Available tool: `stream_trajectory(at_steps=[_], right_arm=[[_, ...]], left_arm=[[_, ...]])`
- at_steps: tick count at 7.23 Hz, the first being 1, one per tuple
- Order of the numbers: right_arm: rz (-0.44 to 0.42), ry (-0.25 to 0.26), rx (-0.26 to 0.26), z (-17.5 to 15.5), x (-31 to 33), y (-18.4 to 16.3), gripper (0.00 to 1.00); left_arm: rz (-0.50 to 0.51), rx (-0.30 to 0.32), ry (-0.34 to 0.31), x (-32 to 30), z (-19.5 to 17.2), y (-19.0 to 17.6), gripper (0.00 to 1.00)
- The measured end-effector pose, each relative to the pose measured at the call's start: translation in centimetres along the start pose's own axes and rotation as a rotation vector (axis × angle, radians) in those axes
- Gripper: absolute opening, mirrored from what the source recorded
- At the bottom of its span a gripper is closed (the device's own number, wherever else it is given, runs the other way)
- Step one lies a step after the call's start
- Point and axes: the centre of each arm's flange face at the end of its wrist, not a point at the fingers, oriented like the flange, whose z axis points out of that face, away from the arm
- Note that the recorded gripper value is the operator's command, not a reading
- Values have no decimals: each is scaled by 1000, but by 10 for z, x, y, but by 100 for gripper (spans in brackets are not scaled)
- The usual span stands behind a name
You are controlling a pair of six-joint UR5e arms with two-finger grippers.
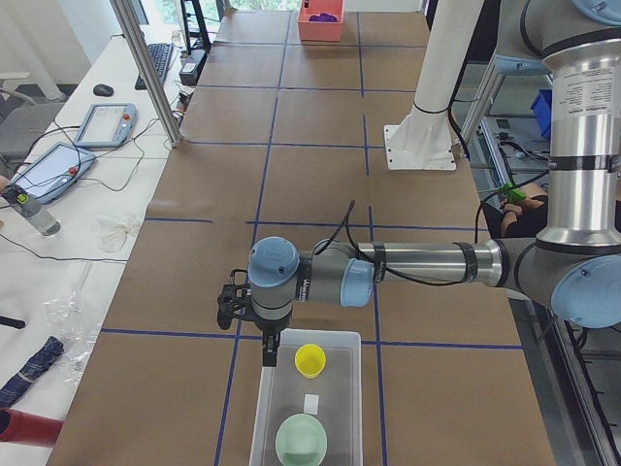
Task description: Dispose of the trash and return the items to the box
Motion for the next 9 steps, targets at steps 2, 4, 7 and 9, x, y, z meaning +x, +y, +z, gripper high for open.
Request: stream_trajectory(at_steps=[2,4,7,9], right_arm=[[-1,0,1,0,0,0,100],[-3,0,2,-1,0,-1,100],[-4,0,2,0,-1,-2,100],[-3,1,1,0,0,-2,100]], left_arm=[[20,-11,8,22,5,-3,100],[-18,-16,39,30,5,-4,100],[-36,-25,43,26,9,-1,100],[-45,-35,40,20,13,5,100]])
